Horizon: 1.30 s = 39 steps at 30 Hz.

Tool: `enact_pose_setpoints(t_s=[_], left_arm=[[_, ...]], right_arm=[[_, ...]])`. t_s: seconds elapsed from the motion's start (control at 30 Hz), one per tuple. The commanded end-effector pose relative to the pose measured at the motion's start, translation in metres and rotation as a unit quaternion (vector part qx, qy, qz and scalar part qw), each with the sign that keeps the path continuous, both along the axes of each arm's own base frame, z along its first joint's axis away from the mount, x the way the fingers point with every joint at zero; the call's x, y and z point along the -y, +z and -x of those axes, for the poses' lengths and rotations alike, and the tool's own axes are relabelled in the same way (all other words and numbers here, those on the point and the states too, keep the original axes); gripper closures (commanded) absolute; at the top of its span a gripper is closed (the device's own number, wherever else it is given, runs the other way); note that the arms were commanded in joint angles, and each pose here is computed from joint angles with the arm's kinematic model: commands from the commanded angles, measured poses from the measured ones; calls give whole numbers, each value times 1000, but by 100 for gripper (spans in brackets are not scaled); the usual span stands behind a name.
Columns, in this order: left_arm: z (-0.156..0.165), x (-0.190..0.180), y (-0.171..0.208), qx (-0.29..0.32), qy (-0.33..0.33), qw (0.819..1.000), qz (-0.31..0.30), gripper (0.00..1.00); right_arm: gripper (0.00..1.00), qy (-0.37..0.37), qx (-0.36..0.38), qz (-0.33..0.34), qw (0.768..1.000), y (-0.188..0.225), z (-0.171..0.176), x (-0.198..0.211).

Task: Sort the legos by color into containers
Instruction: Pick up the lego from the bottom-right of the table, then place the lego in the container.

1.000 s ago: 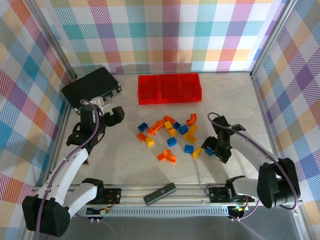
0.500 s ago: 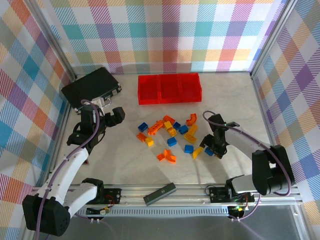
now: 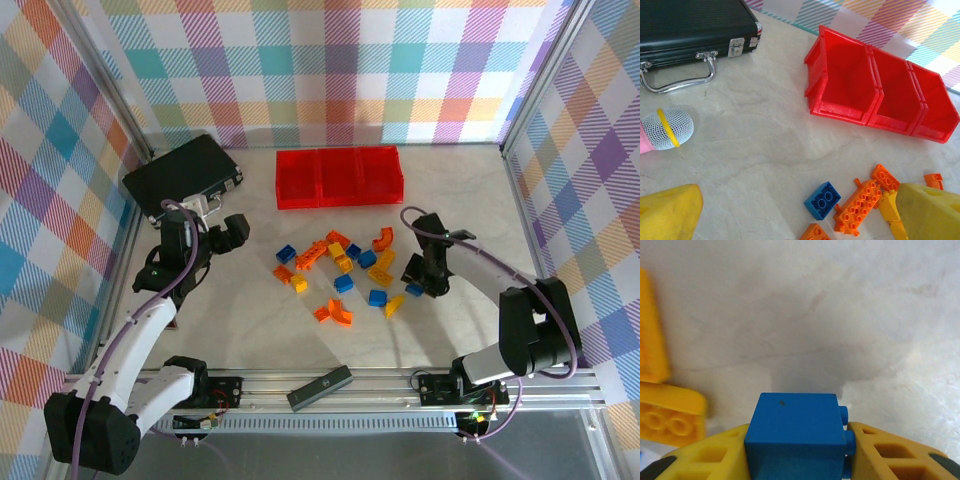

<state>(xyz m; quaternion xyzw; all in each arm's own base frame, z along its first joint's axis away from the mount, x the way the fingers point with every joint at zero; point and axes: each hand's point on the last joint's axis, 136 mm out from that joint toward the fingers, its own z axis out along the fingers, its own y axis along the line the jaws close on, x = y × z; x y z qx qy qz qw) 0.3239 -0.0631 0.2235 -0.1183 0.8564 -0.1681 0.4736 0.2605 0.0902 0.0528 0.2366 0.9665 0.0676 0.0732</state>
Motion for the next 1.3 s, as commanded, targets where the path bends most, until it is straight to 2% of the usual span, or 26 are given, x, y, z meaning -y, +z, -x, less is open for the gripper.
enact_pose_setpoints(t_s=[0.0,0.37,0.6,0.9,1.27], left_arm=[[8,2,8,3,-9,1000,-3,1],[18,2,23,9,-13,1000,3,1],[25,0,32,15,-13,1000,0,1],[30,0,36,19,-15,1000,1,1],[33,-2,40,21,-14,1000,-8,1]], right_arm=[[60,17,45,5,999,24,-32,-7],[60,55,199,26,978,90,-197,-48],[60,61,239,43,968,99,-263,-66],[60,61,250,76,963,87,-304,-68],[58,64,232,78,968,67,-323,-71]])
